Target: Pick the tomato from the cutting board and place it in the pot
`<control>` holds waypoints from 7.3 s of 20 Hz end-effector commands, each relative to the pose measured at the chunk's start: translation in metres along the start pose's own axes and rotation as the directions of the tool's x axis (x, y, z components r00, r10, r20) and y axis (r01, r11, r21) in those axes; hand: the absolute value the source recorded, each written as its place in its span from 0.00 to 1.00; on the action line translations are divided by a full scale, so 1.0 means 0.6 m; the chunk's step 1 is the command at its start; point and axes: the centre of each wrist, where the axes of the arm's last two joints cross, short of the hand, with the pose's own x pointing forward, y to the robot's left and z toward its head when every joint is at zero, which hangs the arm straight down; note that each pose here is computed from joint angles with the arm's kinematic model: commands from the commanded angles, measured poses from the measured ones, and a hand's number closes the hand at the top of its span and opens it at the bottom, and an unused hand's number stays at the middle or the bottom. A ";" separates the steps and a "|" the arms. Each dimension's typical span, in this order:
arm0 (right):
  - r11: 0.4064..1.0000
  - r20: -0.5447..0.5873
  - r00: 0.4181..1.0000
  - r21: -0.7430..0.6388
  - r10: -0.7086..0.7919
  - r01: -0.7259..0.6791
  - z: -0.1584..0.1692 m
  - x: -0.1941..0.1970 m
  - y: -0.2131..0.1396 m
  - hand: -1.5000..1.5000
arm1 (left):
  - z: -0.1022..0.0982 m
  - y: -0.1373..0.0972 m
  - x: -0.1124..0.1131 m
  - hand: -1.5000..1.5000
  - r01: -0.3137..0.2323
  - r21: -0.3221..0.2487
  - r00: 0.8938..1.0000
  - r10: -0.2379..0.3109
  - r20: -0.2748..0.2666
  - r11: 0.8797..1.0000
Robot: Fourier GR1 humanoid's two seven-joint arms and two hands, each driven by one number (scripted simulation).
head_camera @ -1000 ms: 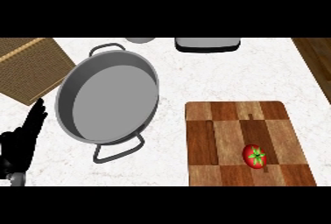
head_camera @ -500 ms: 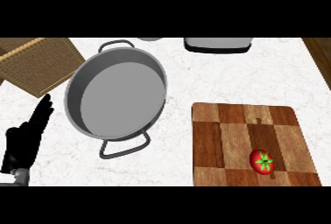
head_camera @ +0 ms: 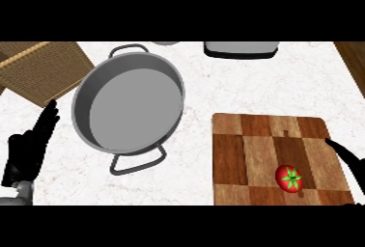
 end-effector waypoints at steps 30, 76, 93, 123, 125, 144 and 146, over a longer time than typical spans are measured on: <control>0.974 -0.174 0.969 0.176 0.176 -0.145 -0.140 0.023 0.114 0.00 | 0.028 -0.009 0.008 0.50 -0.005 0.028 1.000 0.005 -0.013 1.000; 0.915 0.862 0.329 -0.403 0.386 -0.018 0.227 0.427 0.273 1.00 | -0.013 -0.026 0.000 0.50 0.011 -0.043 1.000 -0.010 0.022 0.999; 0.928 0.893 0.362 -0.340 0.269 0.151 0.123 0.596 0.225 1.00 | -0.006 -0.020 0.011 0.50 -0.006 -0.038 1.000 0.006 0.015 0.999; 0.973 0.878 0.469 -0.185 0.101 0.137 -0.065 0.621 0.167 0.00 | -0.041 -0.060 0.048 0.50 0.012 -0.134 0.996 0.000 0.091 0.991; 0.969 0.907 0.419 -0.146 0.050 0.201 -0.066 0.620 0.163 0.00 | -0.041 -0.052 0.051 0.50 0.030 -0.132 0.995 -0.017 0.100 0.991; 0.816 0.849 0.163 0.404 -0.503 0.413 -0.120 0.584 0.141 0.00 | -0.016 -0.006 0.005 0.50 -0.006 -0.034 1.000 0.007 0.023 0.999; 0.814 0.843 0.172 0.408 -0.509 0.413 -0.139 0.558 0.166 0.00 | -0.014 -0.028 0.003 0.50 0.008 -0.035 1.000 -0.007 0.016 0.999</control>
